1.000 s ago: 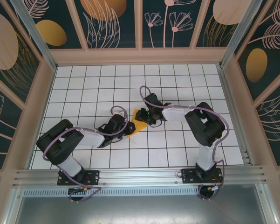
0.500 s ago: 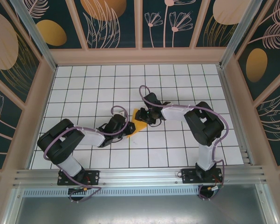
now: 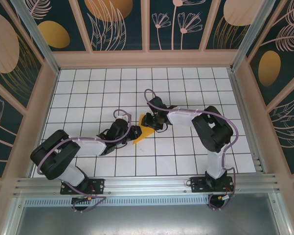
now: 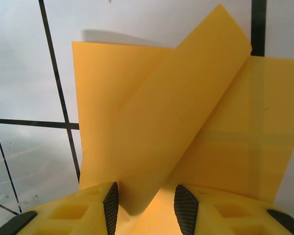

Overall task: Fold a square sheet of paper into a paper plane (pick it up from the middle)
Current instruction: Fourth fold the wing at the center of the table.

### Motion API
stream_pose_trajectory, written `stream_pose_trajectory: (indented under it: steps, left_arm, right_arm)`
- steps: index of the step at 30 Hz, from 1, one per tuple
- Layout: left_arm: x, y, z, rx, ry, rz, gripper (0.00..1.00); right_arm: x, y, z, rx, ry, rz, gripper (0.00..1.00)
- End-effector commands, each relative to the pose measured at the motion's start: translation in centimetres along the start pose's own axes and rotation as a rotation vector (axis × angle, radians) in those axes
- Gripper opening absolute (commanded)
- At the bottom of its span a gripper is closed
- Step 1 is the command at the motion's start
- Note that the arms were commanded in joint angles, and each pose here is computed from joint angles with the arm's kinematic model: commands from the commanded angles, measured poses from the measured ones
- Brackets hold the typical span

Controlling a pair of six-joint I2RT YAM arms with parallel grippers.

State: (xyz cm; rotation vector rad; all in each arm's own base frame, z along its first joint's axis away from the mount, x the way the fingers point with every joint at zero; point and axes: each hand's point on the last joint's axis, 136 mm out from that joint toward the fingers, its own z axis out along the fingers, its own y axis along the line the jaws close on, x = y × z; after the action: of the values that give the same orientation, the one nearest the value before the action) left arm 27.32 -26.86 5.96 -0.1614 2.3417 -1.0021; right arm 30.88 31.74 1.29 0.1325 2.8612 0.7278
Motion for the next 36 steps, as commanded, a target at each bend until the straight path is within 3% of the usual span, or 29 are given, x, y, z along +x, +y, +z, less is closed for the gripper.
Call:
stream_pose_trajectory:
  steps: [1, 21, 36]
  left_arm:
    - [-0.6, 0.3, -1.0, -0.008, -0.03, -0.025, 0.24]
    - [-2.5, 1.8, -1.3, -0.068, -0.124, -0.1, 0.2]
    - [-0.7, -1.5, 0.2, 0.111, 0.007, -0.055, 0.22]
  right_arm:
    - [4.3, -9.9, 3.6, 0.34, 0.108, 0.06, 0.43]
    - [4.7, -10.4, 3.9, 0.364, 0.121, 0.061, 0.4]
    - [5.2, -10.7, 4.5, 0.377, 0.15, 0.136, 0.46]
